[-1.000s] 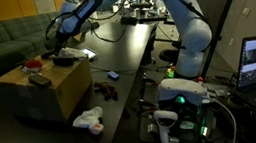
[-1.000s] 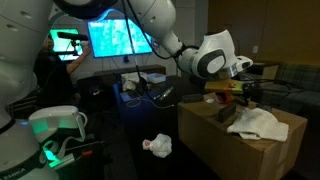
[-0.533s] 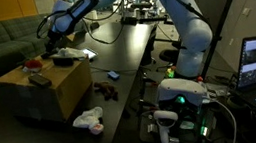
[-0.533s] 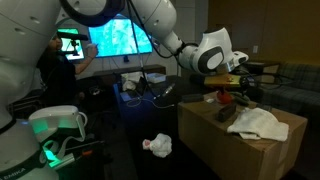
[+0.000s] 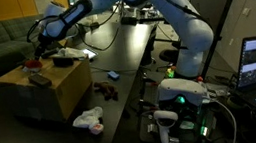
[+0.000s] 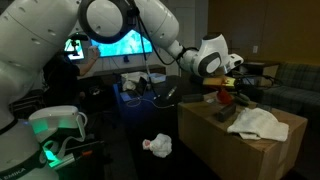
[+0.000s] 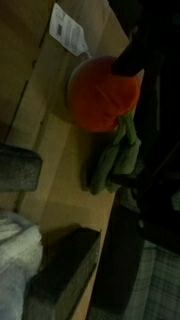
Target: Switch between all the objects on the box and on the table
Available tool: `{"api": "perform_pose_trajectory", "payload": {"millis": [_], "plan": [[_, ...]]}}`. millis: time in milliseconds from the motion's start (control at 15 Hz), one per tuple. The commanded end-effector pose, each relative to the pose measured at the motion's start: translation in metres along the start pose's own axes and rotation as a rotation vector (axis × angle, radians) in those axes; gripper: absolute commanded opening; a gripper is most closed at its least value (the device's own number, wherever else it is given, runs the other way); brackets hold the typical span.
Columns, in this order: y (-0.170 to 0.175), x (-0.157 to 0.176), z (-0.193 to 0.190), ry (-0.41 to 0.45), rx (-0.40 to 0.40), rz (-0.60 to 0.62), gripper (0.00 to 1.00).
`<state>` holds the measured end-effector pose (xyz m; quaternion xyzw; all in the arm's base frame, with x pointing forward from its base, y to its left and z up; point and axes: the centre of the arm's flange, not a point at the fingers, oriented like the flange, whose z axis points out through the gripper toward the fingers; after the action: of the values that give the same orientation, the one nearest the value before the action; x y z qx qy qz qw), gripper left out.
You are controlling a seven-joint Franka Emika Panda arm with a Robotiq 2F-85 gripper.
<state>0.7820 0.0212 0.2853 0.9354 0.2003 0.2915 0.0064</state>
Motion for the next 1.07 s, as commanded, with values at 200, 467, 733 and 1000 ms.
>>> {"api": "perform_pose_trajectory", "payload": {"millis": [200,467,733,1000], "plan": [[0.006,0.028,0.025,0.085,0.013,0.093,1.0],[0.01,0.032,0.038,0.09,0.026,0.124,1.0],[0.013,0.031,0.042,0.091,0.031,0.136,1.0],[0.011,0.031,0.034,0.088,0.07,0.138,1.0]]}}
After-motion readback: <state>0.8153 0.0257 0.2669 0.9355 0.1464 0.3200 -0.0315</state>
